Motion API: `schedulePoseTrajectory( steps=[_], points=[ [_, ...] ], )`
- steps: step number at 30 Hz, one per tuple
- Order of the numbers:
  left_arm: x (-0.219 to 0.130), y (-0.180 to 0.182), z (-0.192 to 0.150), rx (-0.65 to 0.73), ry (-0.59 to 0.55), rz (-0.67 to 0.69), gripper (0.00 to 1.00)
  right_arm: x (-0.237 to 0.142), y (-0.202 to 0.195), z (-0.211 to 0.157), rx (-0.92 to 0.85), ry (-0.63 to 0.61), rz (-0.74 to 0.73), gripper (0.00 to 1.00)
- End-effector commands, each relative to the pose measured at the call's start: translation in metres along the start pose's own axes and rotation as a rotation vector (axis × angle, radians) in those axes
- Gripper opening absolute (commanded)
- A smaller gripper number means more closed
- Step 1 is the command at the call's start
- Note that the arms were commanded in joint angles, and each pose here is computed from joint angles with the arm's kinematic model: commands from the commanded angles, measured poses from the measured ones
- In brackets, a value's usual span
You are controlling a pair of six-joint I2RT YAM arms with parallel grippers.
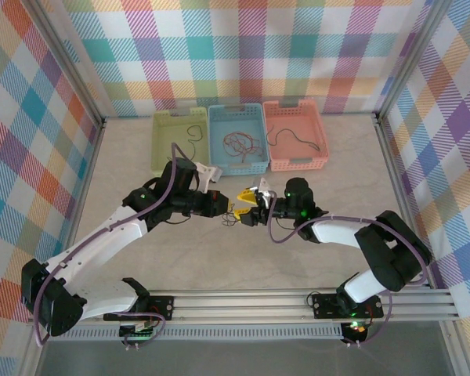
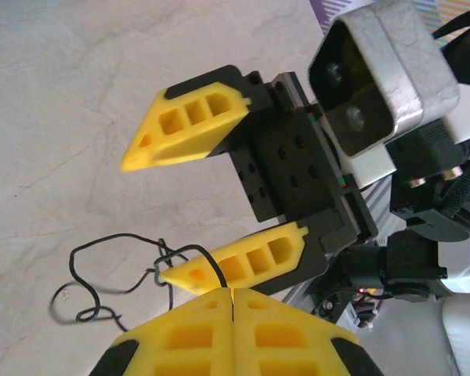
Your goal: Untangle the cables
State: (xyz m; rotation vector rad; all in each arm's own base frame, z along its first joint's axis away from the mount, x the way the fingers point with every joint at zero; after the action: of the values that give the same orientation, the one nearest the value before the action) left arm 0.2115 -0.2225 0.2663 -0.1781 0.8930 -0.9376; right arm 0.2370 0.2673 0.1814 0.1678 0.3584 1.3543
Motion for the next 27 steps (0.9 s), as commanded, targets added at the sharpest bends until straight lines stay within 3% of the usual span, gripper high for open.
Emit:
schedulePoseTrajectory(
  steps=[1, 10, 17, 22, 27],
  points=[
    [-0.009, -0.010, 0.002, -0.008, 0.000, -0.039, 0.00, 0.007, 0.008, 0.005, -0.079, 0.008, 0.068, 0.57],
    [-0.002, -0.016, 0.001, -0.032, 0.024, -0.117, 0.00, 0.014, 0.011, 0.001, -0.094, 0.035, 0.074, 0.55],
    [-0.007, -0.020, -0.004, -0.034, 0.022, -0.137, 0.00, 0.014, 0.007, 0.004, -0.094, 0.022, 0.020, 0.40],
    [-0.016, -0.028, -0.006, -0.039, 0.025, -0.166, 0.00, 0.014, -0.003, 0.005, -0.066, 0.021, -0.075, 0.35],
    [-0.050, -0.050, 0.000, -0.010, -0.036, -0.223, 0.00, 0.009, -0.026, 0.005, -0.025, 0.024, -0.246, 0.35]
  ],
)
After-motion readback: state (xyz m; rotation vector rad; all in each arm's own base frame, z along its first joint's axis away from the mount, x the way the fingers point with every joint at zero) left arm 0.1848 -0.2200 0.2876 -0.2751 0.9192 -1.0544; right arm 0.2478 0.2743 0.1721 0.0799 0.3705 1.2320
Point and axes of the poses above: each hand's point on the last joint's axis, 136 mm out from that joint toward the fingers, its own x axis out along the fingers, its own y axis along the line the jaws close on, z = x × y, the point moved 6 cm from there along -x, back along the fingers, and after that the axes turned 12 degrees about x, right-handed, at the moved point
